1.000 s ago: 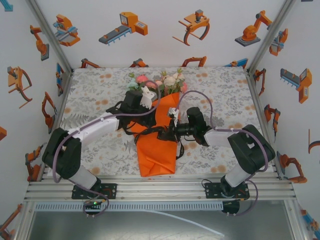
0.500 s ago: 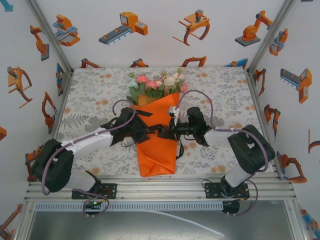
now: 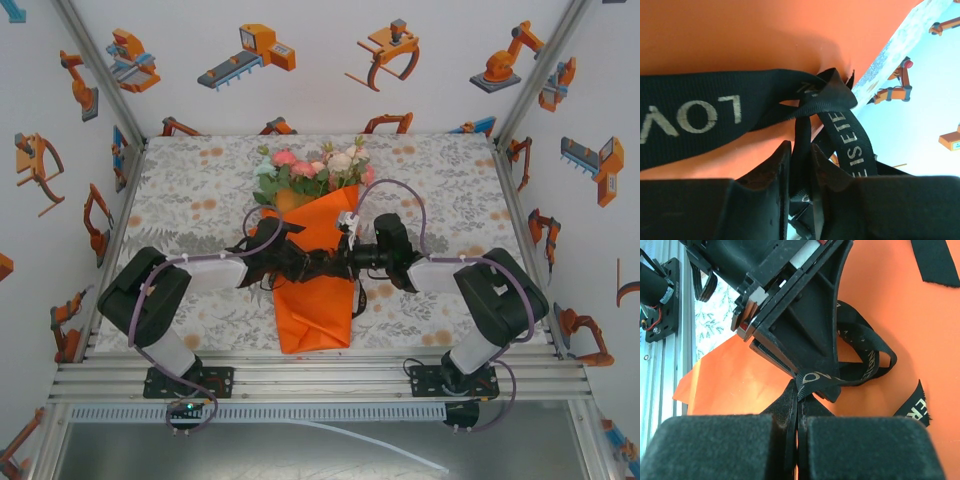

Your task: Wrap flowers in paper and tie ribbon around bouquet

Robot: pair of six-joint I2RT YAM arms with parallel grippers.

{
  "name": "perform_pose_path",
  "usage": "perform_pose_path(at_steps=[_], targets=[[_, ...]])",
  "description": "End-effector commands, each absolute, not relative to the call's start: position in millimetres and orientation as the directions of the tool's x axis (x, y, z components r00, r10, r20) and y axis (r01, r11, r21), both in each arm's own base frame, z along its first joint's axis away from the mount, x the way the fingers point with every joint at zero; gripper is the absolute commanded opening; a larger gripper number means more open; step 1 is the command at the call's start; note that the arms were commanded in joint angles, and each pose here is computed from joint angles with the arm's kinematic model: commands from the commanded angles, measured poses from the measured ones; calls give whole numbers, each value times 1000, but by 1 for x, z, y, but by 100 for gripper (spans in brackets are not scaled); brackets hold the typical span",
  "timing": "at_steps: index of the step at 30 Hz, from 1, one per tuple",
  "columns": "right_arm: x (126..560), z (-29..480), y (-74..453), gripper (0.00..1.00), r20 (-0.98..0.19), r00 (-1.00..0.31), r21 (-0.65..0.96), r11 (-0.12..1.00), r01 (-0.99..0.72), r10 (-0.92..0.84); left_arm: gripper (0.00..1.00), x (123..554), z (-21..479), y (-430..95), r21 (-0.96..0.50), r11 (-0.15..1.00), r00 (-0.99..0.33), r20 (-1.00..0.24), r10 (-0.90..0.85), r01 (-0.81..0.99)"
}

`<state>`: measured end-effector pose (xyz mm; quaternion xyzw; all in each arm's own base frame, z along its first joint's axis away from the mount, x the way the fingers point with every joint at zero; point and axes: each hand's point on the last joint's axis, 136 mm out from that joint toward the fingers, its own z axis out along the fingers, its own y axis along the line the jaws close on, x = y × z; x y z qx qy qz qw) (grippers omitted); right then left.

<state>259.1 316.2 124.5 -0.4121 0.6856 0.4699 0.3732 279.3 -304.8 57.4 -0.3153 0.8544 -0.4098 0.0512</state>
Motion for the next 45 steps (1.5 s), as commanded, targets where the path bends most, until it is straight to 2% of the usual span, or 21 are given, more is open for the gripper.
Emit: perform_pose_path(at_steps=[1, 3, 4, 6, 11, 12, 16, 18, 21, 28, 31, 34, 35, 37, 38, 40, 41, 42, 45], targets=[[272, 123, 316, 2, -907, -370, 312, 273, -910, -198, 13, 281, 76, -308, -766, 405, -789, 209, -578, -499], [290, 111, 305, 22, -893, -406, 315, 373, -872, -196, 4, 283, 85, -303, -769, 413, -794, 195, -575, -488], [296, 106, 300, 28, -885, -425, 324, 405, -855, -191, 0, 283, 89, -301, -770, 419, -799, 189, -571, -482], [300, 109, 293, 36, -885, -430, 327, 421, -846, -178, 0, 282, 99, -301, -770, 425, -807, 190, -560, -476], [285, 143, 273, 58, -924, -336, 223, 452, -864, -186, 0, 286, 118, -316, -796, 367, -811, 247, -530, -482], [281, 146, 268, 62, -923, -322, 196, 459, -867, -213, 0, 288, 122, -319, -800, 363, -815, 251, -522, -478], [261, 160, 247, 64, -925, -257, 95, 488, -868, -278, 0, 291, 129, -323, -805, 369, -825, 244, -510, -465], [250, 171, 244, 64, -943, -191, 43, 472, -881, -271, 0, 292, 132, -324, -807, 368, -826, 241, -509, -462], [235, 185, 262, 62, -964, -103, 3, 381, -925, -244, 0, 294, 137, -326, -813, 360, -828, 242, -505, -457], [264, 182, 302, 59, -976, -136, 69, 354, -933, -168, 0, 295, 141, -328, -818, 356, -830, 240, -503, -452], [274, 184, 315, 43, -978, -153, 96, 344, -934, -140, 0, 295, 142, -329, -820, 355, -834, 240, -498, -448], [279, 191, 313, 5, -981, -154, 101, 373, -922, -117, 1, 296, 137, -324, -813, 359, -826, 241, -509, -458], [278, 192, 310, 0, -982, -149, 93, 387, -917, -117, 5, 298, 133, -321, -810, 358, -821, 241, -517, -464], [271, 198, 306, 0, -985, -134, 84, 373, -924, -108, 18, 304, 134, -314, -818, 352, -818, 227, -529, -455], [265, 203, 305, 0, -986, -134, 91, 354, -931, -99, 28, 310, 137, -309, -828, 357, -820, 198, -537, -433], [255, 219, 304, 0, -988, -132, 102, 322, -941, -74, 41, 326, 150, -296, -855, 395, -835, 75, -545, -335], [253, 228, 302, 0, -989, -138, 112, 323, -940, -60, 47, 335, 158, -288, -856, 454, -841, -43, -539, -247], [253, 236, 301, 0, -988, -148, 123, 332, -935, -52, 49, 343, 163, -277, -824, 541, -840, -168, -515, -167], [258, 265, 298, 0, -983, -175, 142, 368, -919, -57, 50, 357, 163, -243, -631, 774, -800, -435, -414, -57]])
